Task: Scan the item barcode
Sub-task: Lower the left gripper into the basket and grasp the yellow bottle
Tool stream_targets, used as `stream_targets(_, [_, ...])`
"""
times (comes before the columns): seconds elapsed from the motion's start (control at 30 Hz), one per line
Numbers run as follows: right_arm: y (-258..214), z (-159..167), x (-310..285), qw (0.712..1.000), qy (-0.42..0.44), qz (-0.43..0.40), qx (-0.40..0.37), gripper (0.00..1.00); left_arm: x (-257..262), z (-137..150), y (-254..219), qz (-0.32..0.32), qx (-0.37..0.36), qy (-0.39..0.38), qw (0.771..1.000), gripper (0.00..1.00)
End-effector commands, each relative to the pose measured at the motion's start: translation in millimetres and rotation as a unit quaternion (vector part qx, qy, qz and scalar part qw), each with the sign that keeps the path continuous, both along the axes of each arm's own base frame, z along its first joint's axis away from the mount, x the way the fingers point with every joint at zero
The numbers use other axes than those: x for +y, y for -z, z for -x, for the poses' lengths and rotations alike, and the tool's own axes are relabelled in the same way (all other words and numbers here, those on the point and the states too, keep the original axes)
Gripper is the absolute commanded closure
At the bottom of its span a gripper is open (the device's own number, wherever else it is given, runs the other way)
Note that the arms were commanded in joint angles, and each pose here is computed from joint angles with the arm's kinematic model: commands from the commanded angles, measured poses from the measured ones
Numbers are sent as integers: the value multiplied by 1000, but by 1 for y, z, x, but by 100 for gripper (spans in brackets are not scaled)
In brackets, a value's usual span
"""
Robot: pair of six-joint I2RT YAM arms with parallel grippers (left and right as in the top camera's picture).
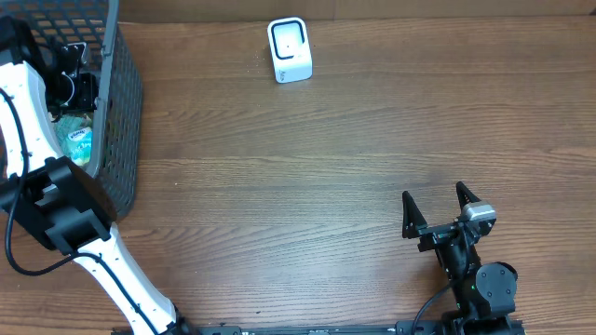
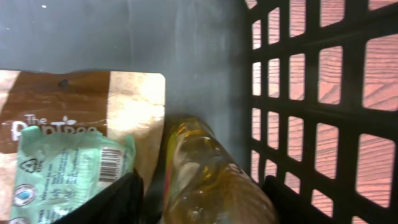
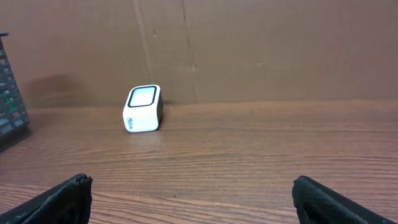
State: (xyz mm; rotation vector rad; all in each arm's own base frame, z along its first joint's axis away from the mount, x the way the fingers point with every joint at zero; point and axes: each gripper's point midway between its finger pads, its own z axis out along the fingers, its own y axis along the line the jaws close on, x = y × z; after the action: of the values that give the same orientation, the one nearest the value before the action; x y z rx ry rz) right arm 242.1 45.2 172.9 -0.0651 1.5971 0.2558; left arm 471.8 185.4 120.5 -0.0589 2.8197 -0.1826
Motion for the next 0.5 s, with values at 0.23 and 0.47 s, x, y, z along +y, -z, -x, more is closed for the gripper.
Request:
stream_targets(0.23, [3,0,-2,1000,4,1,0,0,5,-1,-1,-11,2,-19,1000,62])
stream_targets(0.47, [3,0,-2,1000,4,1,0,0,39,-12,-84,-97,-75,-109,986,68])
